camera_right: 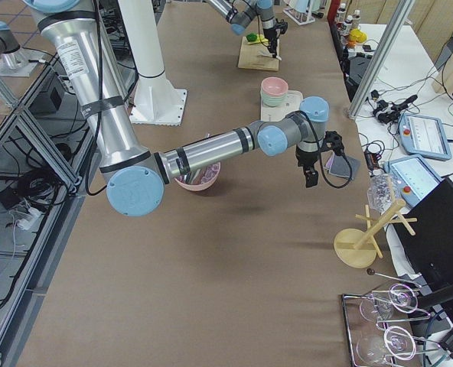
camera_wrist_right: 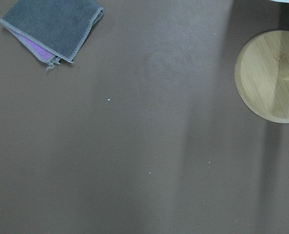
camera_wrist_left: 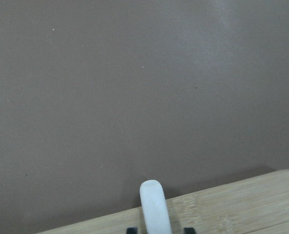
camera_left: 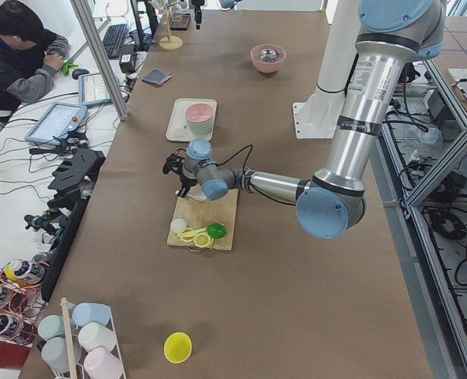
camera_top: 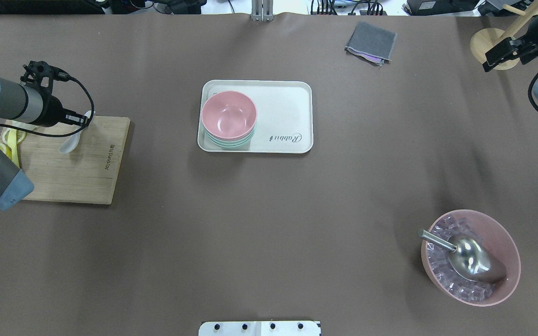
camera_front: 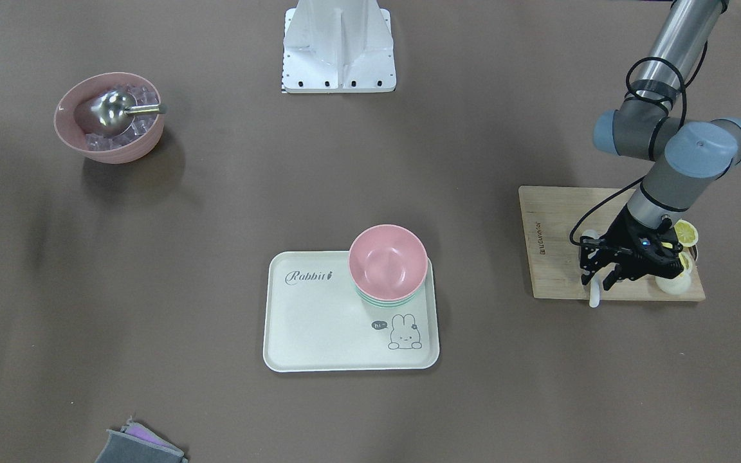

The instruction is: Stack pink bowl on green and place spoon

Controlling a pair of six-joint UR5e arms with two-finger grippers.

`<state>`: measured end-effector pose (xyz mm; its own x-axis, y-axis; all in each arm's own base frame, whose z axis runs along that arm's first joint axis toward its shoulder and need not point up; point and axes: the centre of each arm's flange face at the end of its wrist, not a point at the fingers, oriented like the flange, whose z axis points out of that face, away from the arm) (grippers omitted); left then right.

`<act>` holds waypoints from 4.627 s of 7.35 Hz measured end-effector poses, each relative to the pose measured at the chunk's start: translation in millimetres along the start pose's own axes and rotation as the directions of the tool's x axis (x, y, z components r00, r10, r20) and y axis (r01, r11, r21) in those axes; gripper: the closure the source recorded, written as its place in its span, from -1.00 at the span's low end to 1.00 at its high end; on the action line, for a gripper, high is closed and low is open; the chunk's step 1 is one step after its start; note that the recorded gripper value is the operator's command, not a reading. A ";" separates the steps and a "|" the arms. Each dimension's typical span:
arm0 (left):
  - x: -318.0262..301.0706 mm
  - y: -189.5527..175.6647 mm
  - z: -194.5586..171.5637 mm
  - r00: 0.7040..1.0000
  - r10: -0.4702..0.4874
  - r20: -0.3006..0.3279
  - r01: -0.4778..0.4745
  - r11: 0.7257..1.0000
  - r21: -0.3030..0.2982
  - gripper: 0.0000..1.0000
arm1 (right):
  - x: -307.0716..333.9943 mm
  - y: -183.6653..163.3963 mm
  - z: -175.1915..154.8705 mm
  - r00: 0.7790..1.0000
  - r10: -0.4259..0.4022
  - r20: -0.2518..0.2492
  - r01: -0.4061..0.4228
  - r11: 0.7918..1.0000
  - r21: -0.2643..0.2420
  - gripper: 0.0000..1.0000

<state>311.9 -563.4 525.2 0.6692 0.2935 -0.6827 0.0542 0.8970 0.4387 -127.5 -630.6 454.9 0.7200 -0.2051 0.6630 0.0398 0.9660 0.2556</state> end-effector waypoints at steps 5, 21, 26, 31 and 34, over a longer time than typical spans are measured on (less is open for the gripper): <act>37.4 -20.1 -38.0 0.998 0.002 -0.064 0.003 0.998 0.065 1.00 | 17.9 16.8 13.6 1.000 0.013 -0.016 -0.013 1.000 -0.022 -1.00; 340.2 -123.5 -28.0 0.923 -0.068 -0.380 0.213 0.910 0.355 1.00 | 89.4 62.1 5.7 0.997 0.074 -0.033 -0.073 0.997 0.019 -1.00; 319.4 -89.3 -7.7 0.934 0.042 -0.355 0.109 0.912 0.395 -0.96 | 88.6 60.8 4.8 0.997 0.073 -0.035 -0.072 0.997 0.021 -1.00; 252.7 -124.6 -44.9 0.934 0.040 -0.356 0.061 0.962 0.268 -0.94 | 121.8 80.1 3.7 0.990 0.123 -0.062 -0.122 0.992 0.016 -1.00; 75.1 -126.3 -87.3 0.942 -0.069 -0.328 0.102 0.991 0.087 -0.96 | 172.4 115.9 -5.3 0.988 0.131 -0.081 -0.131 0.991 0.006 -1.00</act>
<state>290.6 -625.8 367.6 0.3838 0.3234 -0.8649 0.1865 0.8902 0.4157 4.9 -553.1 595.1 0.7726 -0.0632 0.6317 -0.0591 0.9836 0.1707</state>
